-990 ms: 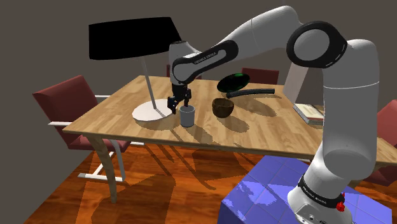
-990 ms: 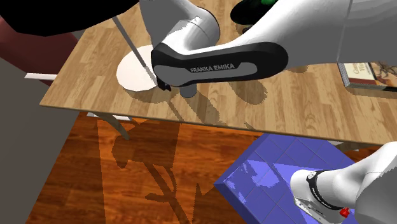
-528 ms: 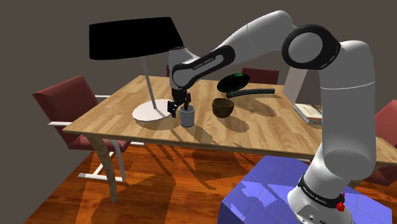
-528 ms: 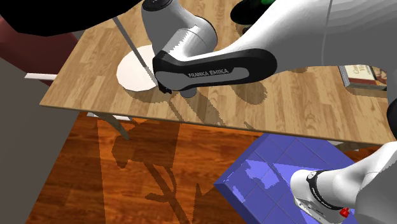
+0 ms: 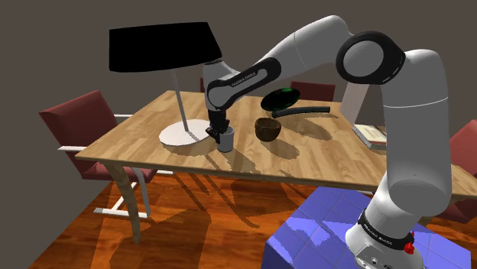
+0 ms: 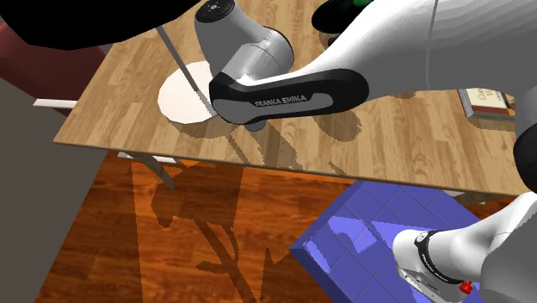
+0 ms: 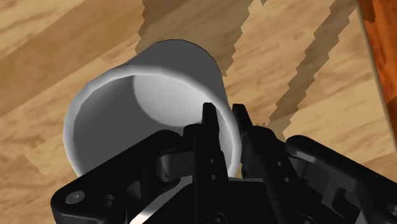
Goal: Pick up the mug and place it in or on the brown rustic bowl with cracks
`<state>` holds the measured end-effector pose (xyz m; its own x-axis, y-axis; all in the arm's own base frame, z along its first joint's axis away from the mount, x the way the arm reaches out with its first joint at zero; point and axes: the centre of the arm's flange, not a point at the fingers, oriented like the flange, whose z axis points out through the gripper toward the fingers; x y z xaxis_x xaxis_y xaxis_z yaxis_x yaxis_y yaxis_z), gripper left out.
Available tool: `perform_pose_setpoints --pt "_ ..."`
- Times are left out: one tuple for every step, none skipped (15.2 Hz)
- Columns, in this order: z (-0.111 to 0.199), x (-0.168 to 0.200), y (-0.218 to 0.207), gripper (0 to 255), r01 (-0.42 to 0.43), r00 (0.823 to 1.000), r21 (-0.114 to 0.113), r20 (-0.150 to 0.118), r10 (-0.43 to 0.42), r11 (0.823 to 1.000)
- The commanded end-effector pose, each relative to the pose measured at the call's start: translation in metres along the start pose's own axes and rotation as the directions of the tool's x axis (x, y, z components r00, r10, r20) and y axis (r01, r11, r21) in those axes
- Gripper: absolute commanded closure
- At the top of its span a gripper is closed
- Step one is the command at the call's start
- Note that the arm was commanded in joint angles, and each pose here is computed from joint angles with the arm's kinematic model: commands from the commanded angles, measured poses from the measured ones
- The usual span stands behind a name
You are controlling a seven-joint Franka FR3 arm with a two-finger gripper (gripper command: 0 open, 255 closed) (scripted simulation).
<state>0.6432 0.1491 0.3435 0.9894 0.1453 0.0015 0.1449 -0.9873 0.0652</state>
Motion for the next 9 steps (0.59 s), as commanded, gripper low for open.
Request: perform_pose_setpoints --pt "0.005 -0.002 0.001 255 -0.001 1.000 -0.001 0.015 0.001 1.000" --pt "0.006 -0.002 0.001 255 -0.001 1.000 -0.001 0.015 0.001 1.000" --pt "0.007 -0.003 0.002 255 -0.001 1.000 -0.001 0.015 0.001 1.000" --pt "-0.004 -0.001 -0.002 255 -0.001 1.000 -0.001 0.015 0.001 1.000" --pt "-0.010 -0.001 -0.002 255 -0.001 1.000 -0.001 0.015 0.001 1.000" --pt "-0.015 -0.001 -0.001 255 -0.001 1.000 -0.001 0.015 0.001 1.000" --pt "-0.020 -0.001 -0.001 255 -0.001 1.000 -0.001 0.015 0.001 1.000" --pt "-0.025 -0.001 -0.001 255 -0.001 1.000 -0.001 0.015 0.001 1.000" --pt "-0.031 -0.001 0.000 255 -0.001 1.000 -0.001 0.015 0.001 1.000"
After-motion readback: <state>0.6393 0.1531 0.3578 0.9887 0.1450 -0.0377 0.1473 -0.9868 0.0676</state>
